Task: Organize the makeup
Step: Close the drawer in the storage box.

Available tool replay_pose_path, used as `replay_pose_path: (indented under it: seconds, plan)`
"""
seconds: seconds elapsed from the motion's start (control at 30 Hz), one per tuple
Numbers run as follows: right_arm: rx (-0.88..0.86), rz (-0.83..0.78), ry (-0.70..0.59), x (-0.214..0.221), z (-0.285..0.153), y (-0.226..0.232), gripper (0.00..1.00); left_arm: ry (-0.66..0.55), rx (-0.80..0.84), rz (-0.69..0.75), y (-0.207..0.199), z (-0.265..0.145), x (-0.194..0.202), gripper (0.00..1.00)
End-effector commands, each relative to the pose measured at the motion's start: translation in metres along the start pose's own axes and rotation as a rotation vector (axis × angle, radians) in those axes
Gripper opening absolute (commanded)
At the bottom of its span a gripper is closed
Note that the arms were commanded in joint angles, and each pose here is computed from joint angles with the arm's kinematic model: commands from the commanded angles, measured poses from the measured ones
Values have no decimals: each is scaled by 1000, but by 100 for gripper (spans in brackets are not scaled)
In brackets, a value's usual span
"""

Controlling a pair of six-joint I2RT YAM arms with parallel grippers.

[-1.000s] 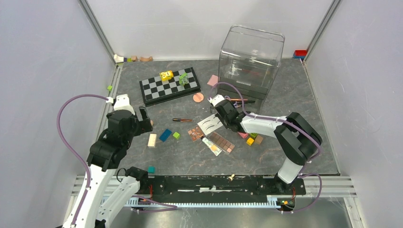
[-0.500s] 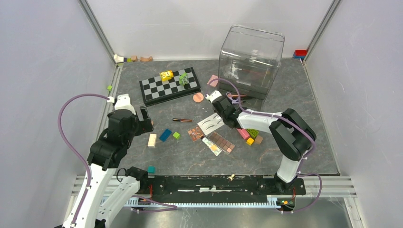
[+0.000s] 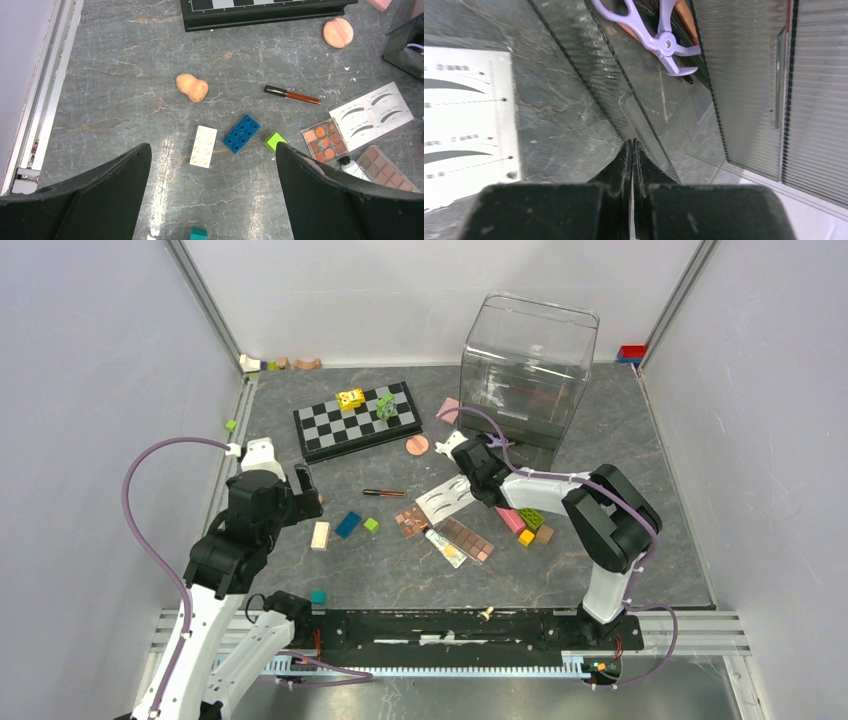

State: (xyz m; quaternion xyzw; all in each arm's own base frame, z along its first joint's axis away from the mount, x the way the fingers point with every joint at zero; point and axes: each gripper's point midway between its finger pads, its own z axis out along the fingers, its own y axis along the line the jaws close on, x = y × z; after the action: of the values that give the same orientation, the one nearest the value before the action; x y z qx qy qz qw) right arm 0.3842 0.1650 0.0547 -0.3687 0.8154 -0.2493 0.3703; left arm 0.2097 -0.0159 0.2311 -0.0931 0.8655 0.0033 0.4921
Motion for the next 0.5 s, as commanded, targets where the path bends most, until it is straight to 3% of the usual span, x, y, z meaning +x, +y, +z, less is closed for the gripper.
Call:
replay_pose_path:
  seconds: [0.0,0.47]
  plan:
    - [87,-120,9,2,8,-23,0,-26,9,-31,-3,2,-7,100]
    - [98,-212,47,9,24,-42,0,-22,11,-30,-4,2,-7,100]
